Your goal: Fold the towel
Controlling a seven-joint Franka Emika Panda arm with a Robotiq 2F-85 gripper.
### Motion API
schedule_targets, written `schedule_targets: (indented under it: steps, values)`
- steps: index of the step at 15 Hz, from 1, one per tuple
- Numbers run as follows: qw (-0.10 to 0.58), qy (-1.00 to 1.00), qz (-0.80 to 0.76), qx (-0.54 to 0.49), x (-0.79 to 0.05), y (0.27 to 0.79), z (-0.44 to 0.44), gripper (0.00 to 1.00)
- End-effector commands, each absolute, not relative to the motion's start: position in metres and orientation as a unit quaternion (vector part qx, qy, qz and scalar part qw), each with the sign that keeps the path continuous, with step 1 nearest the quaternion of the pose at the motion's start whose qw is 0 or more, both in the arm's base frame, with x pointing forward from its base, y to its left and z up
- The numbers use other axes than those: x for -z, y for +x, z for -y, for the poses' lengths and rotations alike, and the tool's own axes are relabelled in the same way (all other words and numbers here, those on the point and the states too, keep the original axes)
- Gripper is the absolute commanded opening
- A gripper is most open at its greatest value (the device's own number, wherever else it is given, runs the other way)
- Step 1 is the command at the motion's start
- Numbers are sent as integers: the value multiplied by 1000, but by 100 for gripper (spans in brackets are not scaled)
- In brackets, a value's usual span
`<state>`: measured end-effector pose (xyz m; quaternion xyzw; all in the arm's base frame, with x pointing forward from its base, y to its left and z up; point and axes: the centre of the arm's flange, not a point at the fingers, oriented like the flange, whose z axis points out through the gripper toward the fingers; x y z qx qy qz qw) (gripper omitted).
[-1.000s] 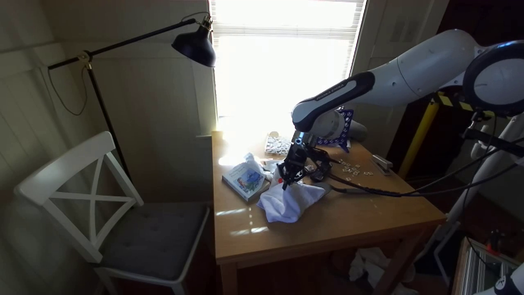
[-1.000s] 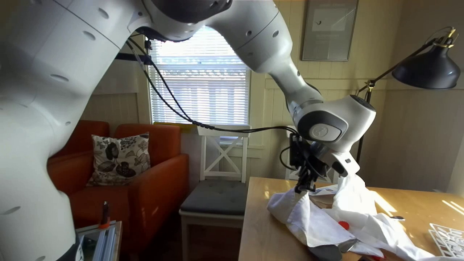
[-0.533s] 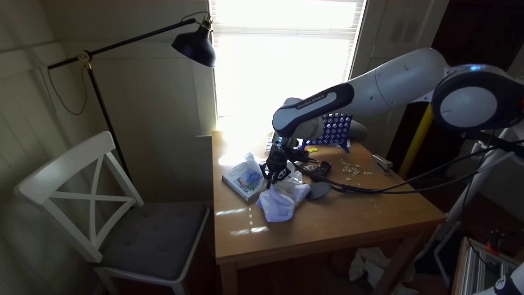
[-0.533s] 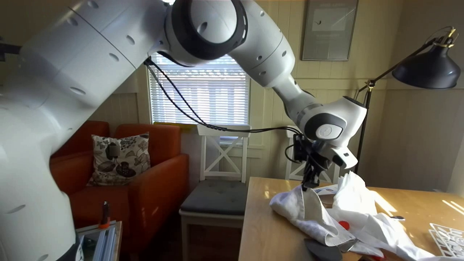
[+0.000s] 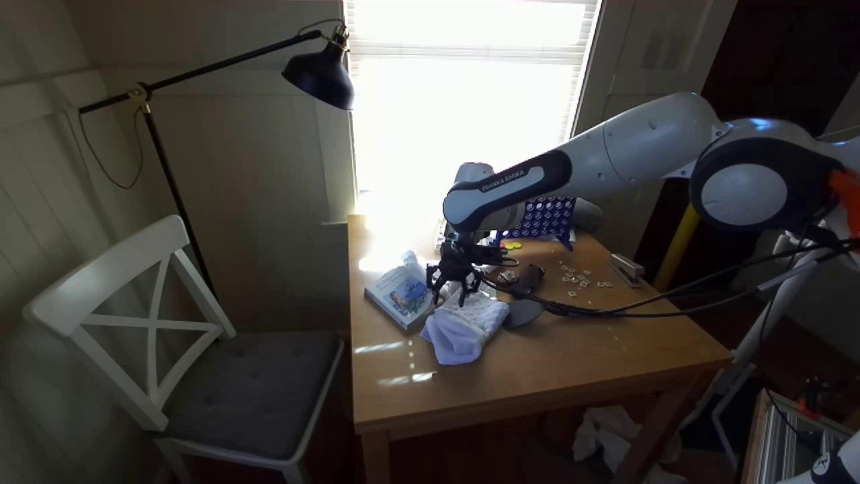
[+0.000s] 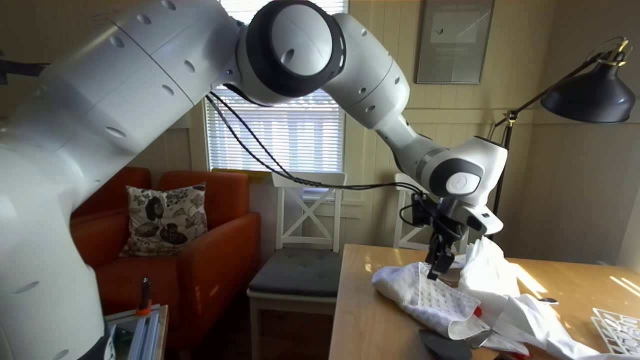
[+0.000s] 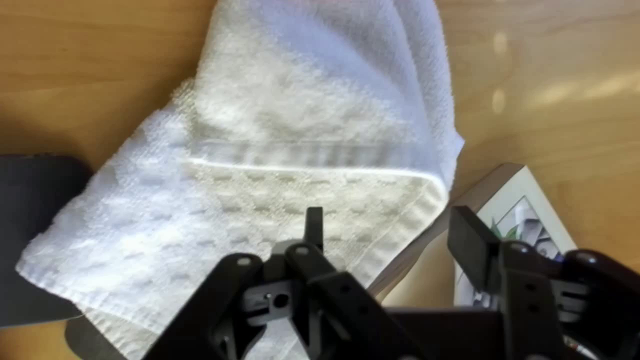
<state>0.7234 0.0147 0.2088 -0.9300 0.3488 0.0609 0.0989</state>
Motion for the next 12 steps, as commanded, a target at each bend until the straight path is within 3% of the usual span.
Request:
schedule_targets:
  steps: [1,12]
  values:
    - [74,-928,-361,-52,-223,691,2,98]
    - [77,-901,-426,-31,-207,624,47,100]
